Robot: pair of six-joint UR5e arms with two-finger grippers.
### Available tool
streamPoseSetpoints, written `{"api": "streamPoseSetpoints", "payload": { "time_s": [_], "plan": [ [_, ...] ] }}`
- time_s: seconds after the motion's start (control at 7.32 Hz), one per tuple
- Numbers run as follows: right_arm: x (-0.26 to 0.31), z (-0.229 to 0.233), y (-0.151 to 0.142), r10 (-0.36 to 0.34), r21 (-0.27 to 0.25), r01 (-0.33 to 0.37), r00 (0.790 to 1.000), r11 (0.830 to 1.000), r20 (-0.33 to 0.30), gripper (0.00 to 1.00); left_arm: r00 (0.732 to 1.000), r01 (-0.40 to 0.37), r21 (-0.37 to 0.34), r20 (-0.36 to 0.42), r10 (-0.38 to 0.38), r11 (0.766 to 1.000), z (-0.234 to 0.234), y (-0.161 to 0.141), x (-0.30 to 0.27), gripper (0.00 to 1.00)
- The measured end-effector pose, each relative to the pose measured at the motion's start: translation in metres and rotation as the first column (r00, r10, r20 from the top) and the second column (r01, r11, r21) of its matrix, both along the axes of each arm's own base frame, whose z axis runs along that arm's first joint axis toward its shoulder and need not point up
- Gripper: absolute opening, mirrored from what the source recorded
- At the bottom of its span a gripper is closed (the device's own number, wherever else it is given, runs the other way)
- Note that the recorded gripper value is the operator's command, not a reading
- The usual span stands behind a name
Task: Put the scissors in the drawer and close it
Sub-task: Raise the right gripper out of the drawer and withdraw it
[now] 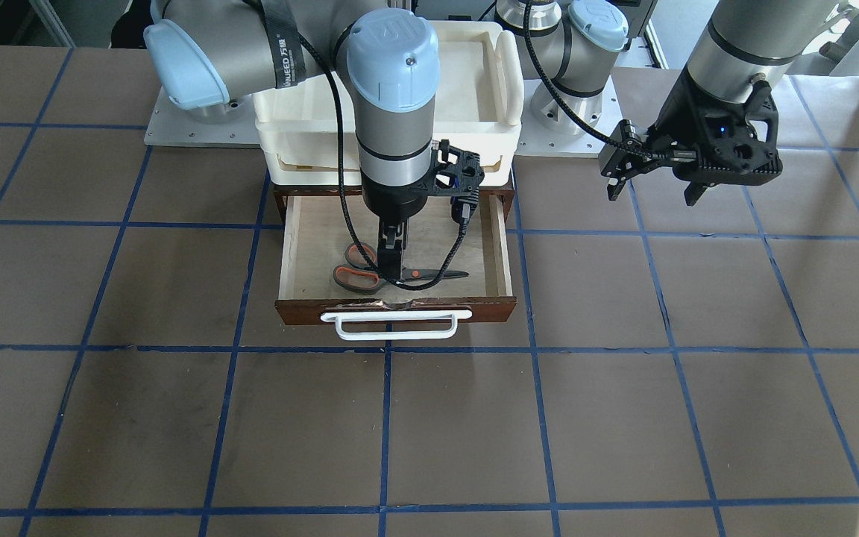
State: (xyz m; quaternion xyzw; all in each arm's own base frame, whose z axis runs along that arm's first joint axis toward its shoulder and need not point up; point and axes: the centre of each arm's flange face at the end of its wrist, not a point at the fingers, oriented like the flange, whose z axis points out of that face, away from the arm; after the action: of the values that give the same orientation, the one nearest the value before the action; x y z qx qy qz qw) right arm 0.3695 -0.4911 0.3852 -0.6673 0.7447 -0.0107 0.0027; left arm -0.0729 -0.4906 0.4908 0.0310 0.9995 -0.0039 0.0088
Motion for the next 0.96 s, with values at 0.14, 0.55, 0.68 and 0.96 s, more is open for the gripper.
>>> {"api": "streamPoseSetpoints", "payload": {
  "time_s": [0.14,0.55,0.68,0.96],
  "plan": [
    [-0.019,0.012,-0.007,-0.051,-0.002,0.051,0.999,0.999,0.017,0.99,1.000,-0.001,-0.002,0.000,0.001,1.000,0.000,0.000,0.000,1.00],
    [-0.064,0.037,-0.020,-0.313,-0.019,0.314,0.949,0.949,0.037,1.00,1.000,-0.006,0.008,0.000,0.006,1.000,-0.005,-0.004,0.000,1.00],
    [-0.071,0.049,-0.017,-0.425,-0.028,0.427,0.904,0.904,0.052,1.00,1.000,-0.011,0.018,-0.006,0.011,1.000,-0.010,-0.008,0.000,1.00],
    [-0.119,0.078,-0.022,-0.623,-0.040,0.627,0.778,0.778,0.079,1.00,1.000,-0.012,0.036,-0.005,0.012,0.999,-0.019,-0.014,0.001,1.00]
  ]
}}
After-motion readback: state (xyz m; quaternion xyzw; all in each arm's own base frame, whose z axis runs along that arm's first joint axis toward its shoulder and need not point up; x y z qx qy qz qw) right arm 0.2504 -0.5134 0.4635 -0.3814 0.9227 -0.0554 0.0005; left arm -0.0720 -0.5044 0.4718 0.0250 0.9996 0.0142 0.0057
